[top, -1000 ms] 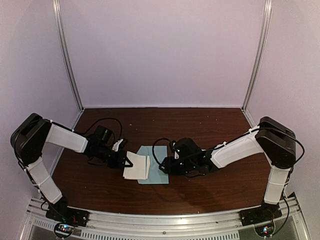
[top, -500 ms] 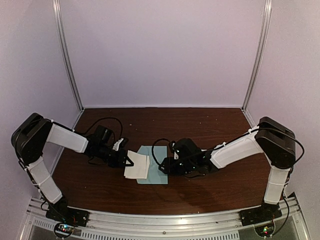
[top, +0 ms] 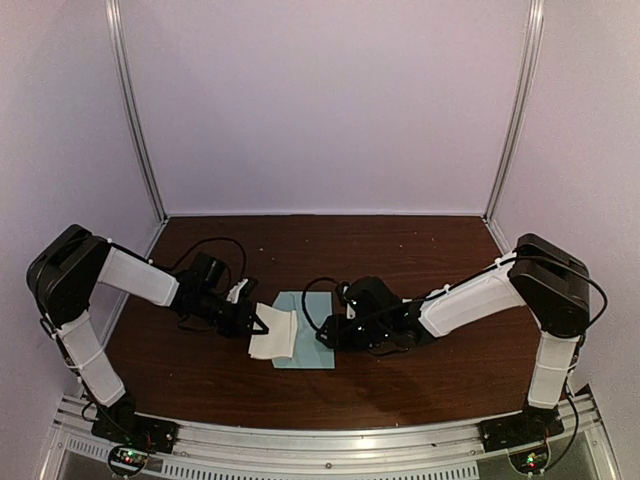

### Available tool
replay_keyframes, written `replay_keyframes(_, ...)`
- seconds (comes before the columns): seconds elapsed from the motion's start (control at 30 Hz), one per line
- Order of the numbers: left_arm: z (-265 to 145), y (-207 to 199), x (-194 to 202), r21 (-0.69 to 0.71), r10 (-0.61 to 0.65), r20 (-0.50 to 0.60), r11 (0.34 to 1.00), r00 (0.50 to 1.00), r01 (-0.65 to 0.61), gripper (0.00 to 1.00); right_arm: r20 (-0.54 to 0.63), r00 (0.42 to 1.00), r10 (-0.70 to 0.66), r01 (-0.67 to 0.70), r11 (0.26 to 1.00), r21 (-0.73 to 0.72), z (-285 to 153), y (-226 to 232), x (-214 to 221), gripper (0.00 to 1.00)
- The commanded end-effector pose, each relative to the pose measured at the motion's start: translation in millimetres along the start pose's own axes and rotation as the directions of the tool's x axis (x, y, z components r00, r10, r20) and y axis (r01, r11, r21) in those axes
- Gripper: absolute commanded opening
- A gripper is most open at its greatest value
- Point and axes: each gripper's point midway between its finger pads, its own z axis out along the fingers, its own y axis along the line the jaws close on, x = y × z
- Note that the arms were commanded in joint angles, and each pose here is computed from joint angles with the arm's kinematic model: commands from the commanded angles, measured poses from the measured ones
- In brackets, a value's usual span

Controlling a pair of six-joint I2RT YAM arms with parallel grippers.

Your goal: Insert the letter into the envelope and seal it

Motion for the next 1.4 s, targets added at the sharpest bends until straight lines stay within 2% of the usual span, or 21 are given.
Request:
replay_keyframes(0.0,5.8,-11.6,-5.9,0.049,0.026,0.003,0.998,1.000,-0.026,0.00,-0.022,1.000,-0.009,0.008,0.999,-0.037,6.2,13.9,5.1,0.49)
replay_keyframes(1.37,15.7,-54.6,-23.1,0.075,0.074,0.097,0.994,0.993,-0.081,0.00,-0.011,1.000,0.009,-0.010,0.997,-0.074,1.6,26.3,2.1,0.47)
